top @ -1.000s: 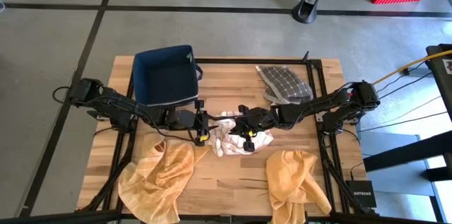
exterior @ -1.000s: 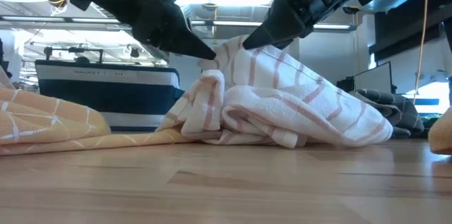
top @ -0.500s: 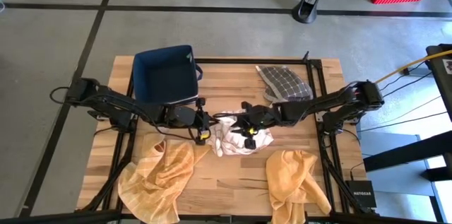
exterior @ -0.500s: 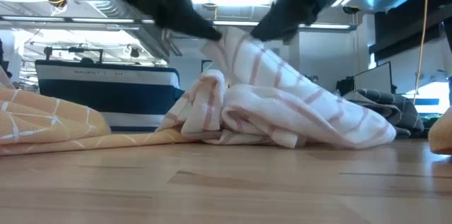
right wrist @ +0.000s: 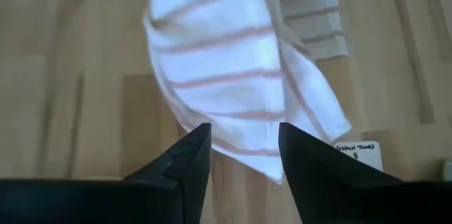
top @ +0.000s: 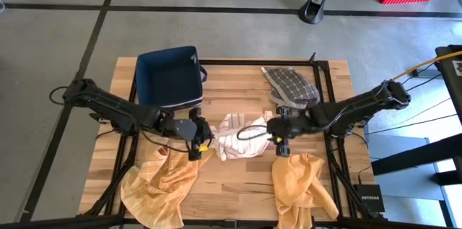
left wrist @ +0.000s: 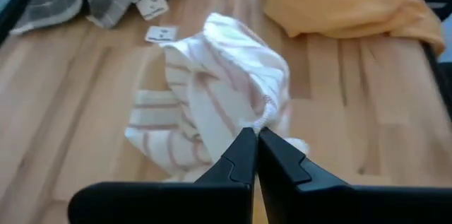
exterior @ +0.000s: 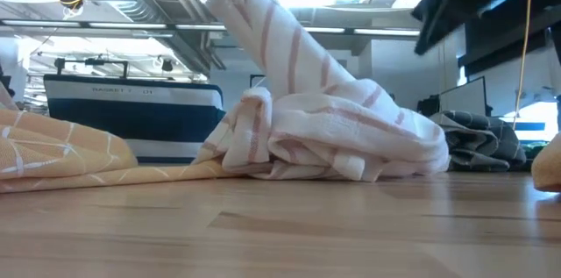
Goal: Fold towel
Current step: Fold the white towel
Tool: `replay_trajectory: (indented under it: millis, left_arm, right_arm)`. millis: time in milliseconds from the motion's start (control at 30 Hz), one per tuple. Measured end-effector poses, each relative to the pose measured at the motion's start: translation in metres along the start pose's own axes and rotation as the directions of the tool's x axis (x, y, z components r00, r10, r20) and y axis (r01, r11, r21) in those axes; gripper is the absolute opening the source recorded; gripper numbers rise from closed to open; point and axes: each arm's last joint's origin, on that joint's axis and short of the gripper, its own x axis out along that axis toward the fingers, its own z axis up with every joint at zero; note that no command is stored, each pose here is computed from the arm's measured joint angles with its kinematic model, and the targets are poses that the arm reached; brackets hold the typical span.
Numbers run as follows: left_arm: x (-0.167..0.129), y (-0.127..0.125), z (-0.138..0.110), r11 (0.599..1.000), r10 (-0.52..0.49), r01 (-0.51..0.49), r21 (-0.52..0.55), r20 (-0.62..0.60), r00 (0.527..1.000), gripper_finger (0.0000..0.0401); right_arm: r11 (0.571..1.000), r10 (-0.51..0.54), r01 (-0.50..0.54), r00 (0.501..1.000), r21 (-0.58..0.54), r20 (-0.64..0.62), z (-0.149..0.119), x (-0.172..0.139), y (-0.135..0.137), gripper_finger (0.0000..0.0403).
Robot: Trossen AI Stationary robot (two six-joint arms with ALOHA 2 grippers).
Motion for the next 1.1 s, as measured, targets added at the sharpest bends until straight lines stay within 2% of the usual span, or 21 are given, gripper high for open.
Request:
replay_trajectory:
  millis: [100,233,433,633,800,900,1000,1033,1100]
  left_arm:
    - [-0.005,-0.009,-0.003,1.0,-0.019,0.019,-0.009,-0.025,1.0,0.0002]
    - [-0.01,-0.018,-0.006,0.999,-0.04,0.04,-0.009,-0.049,0.998,0.0002]
    - [-0.013,-0.023,-0.008,0.998,-0.056,0.056,-0.01,-0.048,0.997,0.0002]
    - [-0.013,-0.024,-0.008,0.998,-0.06,0.06,0.002,-0.043,0.997,0.0002]
    - [-0.013,-0.024,-0.008,0.998,-0.059,0.06,0.011,-0.043,0.997,0.0001]
    - [-0.013,-0.024,-0.008,0.998,-0.059,0.06,0.024,-0.042,0.997,0.0002]
    - [-0.013,-0.024,-0.007,0.998,-0.059,0.061,0.033,-0.041,0.997,0.0001]
    - [-0.013,-0.024,-0.007,0.997,-0.06,0.062,0.035,-0.038,0.997,0.0001]
    - [-0.015,-0.024,-0.005,0.997,-0.06,0.062,0.036,-0.038,0.997,0.0002]
  right_arm:
    - [0.998,-0.065,0.065,0.998,-0.024,0.007,-0.016,0.02,0.003,0.0166]
    - [0.992,-0.124,0.123,0.991,-0.038,-0.042,-0.037,0.038,-0.002,0.0166]
    - [0.987,-0.127,0.124,0.992,-0.104,-0.018,-0.049,0.05,-0.005,0.0166]
    - [0.999,0.0,0.002,0.999,-0.045,0.043,-0.055,0.069,-0.02,0.0166]
    - [0.99,0.138,-0.135,0.988,-0.037,0.072,-0.059,0.077,-0.025,0.0163]
    - [0.971,0.235,-0.231,0.968,-0.056,0.085,-0.057,0.077,-0.022,0.0133]
    - [0.956,0.291,-0.285,0.952,-0.07,0.099,-0.049,0.071,-0.019,0.0059]
    - [0.953,0.298,-0.29,0.949,-0.087,0.105,-0.045,0.068,-0.017,0.003]
    - [0.956,0.276,-0.258,0.954,-0.142,0.12,-0.037,0.057,-0.013,0.0013]
